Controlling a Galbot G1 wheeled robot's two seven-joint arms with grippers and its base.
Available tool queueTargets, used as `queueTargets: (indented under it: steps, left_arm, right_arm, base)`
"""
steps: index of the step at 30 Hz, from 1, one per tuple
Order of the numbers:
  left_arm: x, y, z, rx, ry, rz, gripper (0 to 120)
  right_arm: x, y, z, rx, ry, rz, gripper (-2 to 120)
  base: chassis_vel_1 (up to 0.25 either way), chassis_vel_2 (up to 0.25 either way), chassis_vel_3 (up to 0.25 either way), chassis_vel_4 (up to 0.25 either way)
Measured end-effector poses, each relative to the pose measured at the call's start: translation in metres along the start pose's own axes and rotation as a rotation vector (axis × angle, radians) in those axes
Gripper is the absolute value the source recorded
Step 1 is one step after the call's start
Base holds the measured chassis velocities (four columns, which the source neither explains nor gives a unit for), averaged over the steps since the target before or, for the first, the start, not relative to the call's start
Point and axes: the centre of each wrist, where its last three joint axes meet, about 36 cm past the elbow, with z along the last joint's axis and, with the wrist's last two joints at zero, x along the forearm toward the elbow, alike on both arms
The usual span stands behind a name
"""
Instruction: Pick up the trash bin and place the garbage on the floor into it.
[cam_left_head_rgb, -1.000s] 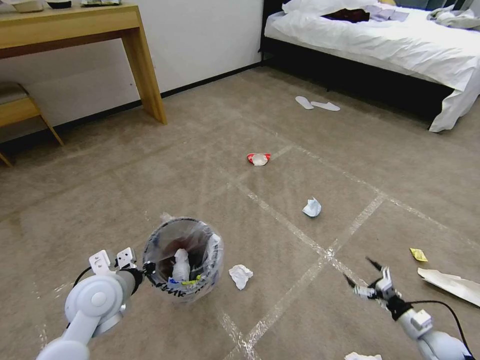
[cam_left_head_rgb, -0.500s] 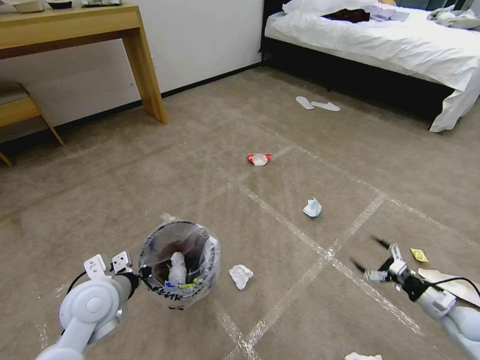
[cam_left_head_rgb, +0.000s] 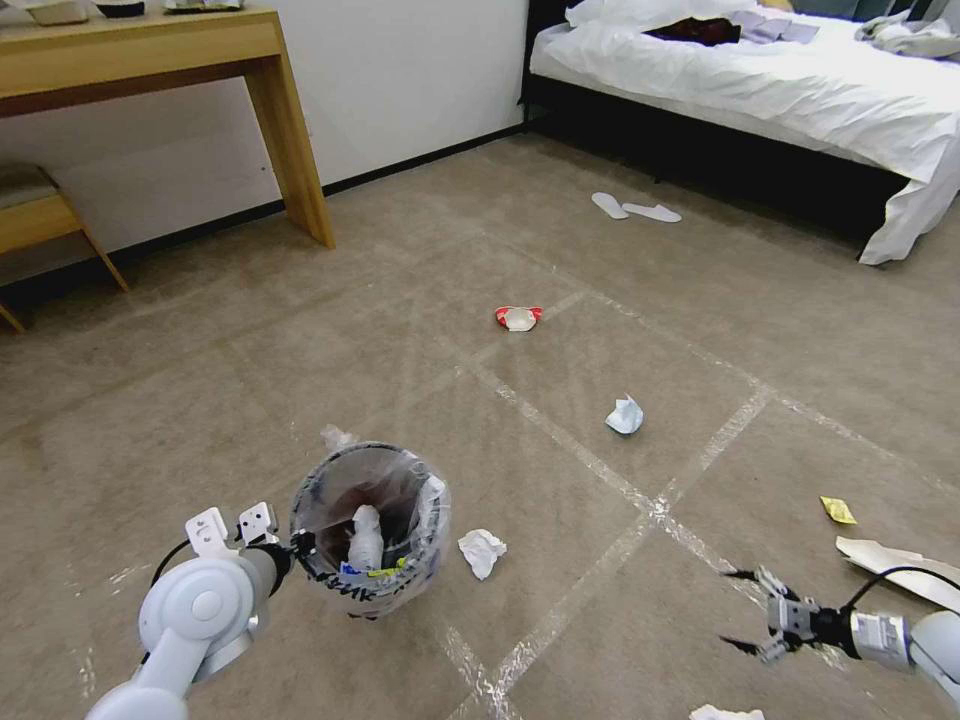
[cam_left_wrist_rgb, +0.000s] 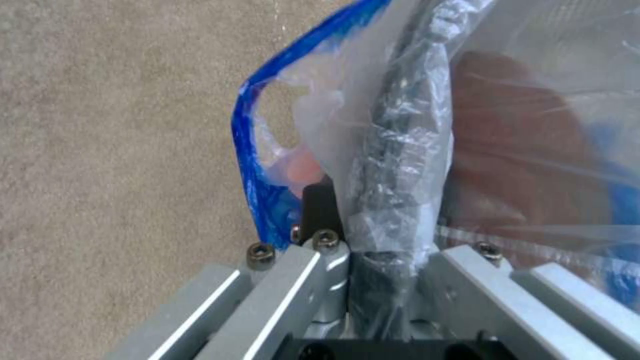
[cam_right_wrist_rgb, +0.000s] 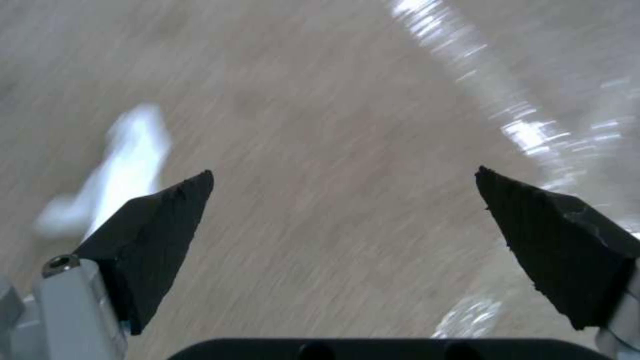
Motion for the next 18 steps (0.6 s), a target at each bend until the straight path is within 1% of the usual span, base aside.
queueTargets:
  steps: [1,2,3,5,11,16,18]
  left_arm:
    - [0.000,0.000,0.000,0.000,0.000,0.000,0]
    - [0.000,0.000,0.000,0.000,-0.001,-0.001,0]
    - [0.000,0.000,0.000,0.000,-0.001,-0.001,0]
    - [0.000,0.000,0.001,0.001,0.001,-0.002,0]
    - [-0.002,0.000,0.007,-0.002,0.009,-0.009,0]
    - [-0.002,0.001,0.007,-0.003,0.009,-0.012,0]
    - [-0.002,0.001,0.007,-0.004,0.008,-0.012,0]
  right_arm:
    - [0.000,-0.004,0.008,0.041,0.049,-0.106,100]
    - [0.000,0.000,0.014,0.053,0.077,-0.180,100]
    - [0.000,0.000,0.014,0.053,0.077,-0.180,100]
    - [-0.003,0.008,0.020,0.047,0.089,-0.237,100]
    - [-0.011,0.019,0.022,0.045,0.086,-0.307,100]
    - [-0.021,0.028,0.025,0.029,0.082,-0.328,100]
    - [-0.037,0.034,0.025,0.016,0.071,-0.332,100]
  base:
    - [0.000,0.000,0.000,0.000]
    - [0.000,0.000,0.000,0.000]
    - [0.000,0.000,0.000,0.000]
    - [0.000,0.000,0.000,0.000]
    - [0.000,0.000,0.000,0.000]
    - [0.000,0.000,0.000,0.000]
    - [0.000,0.000,0.000,0.000]
